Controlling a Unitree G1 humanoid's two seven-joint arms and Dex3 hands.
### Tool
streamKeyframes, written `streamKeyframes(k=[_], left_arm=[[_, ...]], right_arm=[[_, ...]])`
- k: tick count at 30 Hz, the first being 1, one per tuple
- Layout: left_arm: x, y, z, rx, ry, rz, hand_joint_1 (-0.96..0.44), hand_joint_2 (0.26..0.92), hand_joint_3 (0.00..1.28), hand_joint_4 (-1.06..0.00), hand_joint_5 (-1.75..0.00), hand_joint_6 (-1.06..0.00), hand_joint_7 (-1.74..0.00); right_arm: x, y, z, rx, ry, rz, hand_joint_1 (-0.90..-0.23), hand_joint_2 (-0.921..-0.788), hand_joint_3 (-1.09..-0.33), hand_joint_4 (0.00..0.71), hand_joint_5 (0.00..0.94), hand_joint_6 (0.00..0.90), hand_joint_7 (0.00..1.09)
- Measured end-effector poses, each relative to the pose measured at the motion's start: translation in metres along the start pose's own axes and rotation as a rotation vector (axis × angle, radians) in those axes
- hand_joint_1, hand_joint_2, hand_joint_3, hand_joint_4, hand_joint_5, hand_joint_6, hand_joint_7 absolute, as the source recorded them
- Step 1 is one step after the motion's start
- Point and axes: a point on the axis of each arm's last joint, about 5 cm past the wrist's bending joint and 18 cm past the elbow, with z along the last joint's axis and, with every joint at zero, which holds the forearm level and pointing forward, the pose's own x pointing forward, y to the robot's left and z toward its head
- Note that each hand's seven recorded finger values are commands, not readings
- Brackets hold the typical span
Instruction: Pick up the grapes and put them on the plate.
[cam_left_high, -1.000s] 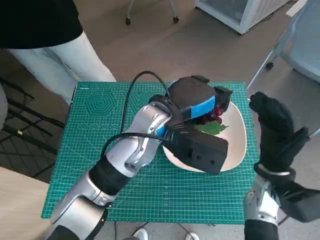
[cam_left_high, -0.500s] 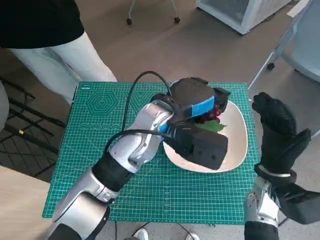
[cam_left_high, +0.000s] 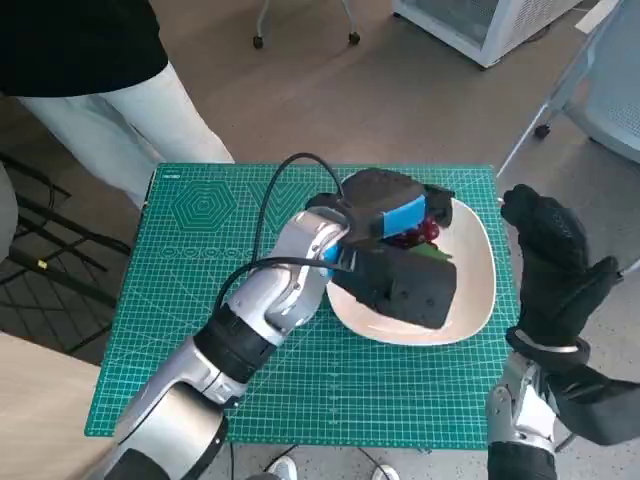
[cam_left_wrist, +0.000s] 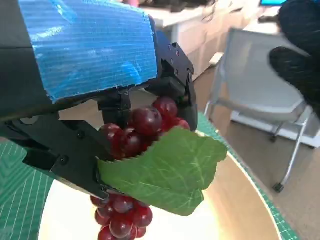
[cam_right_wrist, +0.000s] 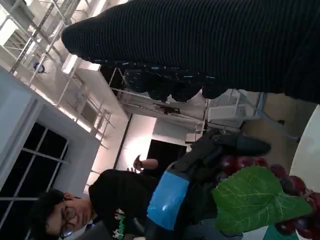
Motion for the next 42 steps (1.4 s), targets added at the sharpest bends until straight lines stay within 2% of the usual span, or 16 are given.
streamKeyframes(k=[3, 7, 15, 22, 25, 29, 37, 42], left_arm=[[0.0, 0.0, -0.001, 0.006, 0.013, -0.005, -0.6, 0.904, 0.03, -0.06, -0.08, -0.15, -0.02], [-0.001, 0.0, -0.003, 0.025, 0.02, -0.004, -0.69, 0.917, 0.07, -0.01, -0.02, -0.12, 0.0], [-0.004, 0.002, -0.009, 0.059, -0.008, 0.038, -0.78, 0.921, 0.21, 0.0, 0.0, -0.11, 0.0], [-0.01, 0.002, -0.024, -0.005, -0.083, 0.146, -0.81, 0.921, 0.41, 0.0, 0.0, -0.14, -0.01], [-0.015, 0.0, -0.039, -0.104, -0.122, 0.219, -0.8, 0.921, 0.48, -0.02, -0.01, -0.16, -0.02], [-0.024, -0.007, -0.062, -0.323, -0.165, 0.333, -0.76, 0.921, 0.51, -0.05, -0.02, -0.19, -0.04], [-0.044, -0.023, -0.094, -0.783, -0.229, 0.472, -0.66, 0.921, 0.46, -0.1, -0.02, -0.19, -0.03], [-0.06, -0.044, -0.112, -1.037, -0.306, 0.541, -0.63, 0.921, 0.44, -0.08, -0.01, -0.18, -0.02]], right_arm=[[-0.0006, 0.0, -0.001, 0.0, 0.004, -0.001, -0.643, -0.921, -0.733, 0.461, 0.002, 0.123, 0.31], [-0.0011, 0.001, -0.002, -0.001, 0.005, 0.0, -0.644, -0.921, -0.735, 0.461, 0.002, 0.114, 0.3], [-0.0006, 0.002, -0.004, 0.0, 0.006, 0.002, -0.647, -0.921, -0.734, 0.462, 0.002, 0.097, 0.29], [0.0013, 0.003, -0.004, 0.005, 0.005, 0.009, -0.65, -0.921, -0.733, 0.463, 0.002, 0.098, 0.29], [0.002, 0.005, -0.005, 0.008, 0.005, 0.013, -0.65, -0.921, -0.733, 0.462, 0.002, 0.1, 0.29], [0.0019, 0.005, -0.005, 0.01, 0.007, 0.016, -0.65, -0.921, -0.732, 0.462, 0.002, 0.103, 0.29], [0.0031, 0.005, -0.005, 0.011, 0.005, 0.025, -0.65, -0.921, -0.725, 0.467, 0.004, 0.114, 0.29], [0.0065, 0.008, -0.004, 0.021, 0.001, 0.044, -0.648, -0.921, -0.725, 0.468, 0.004, 0.116, 0.28]])
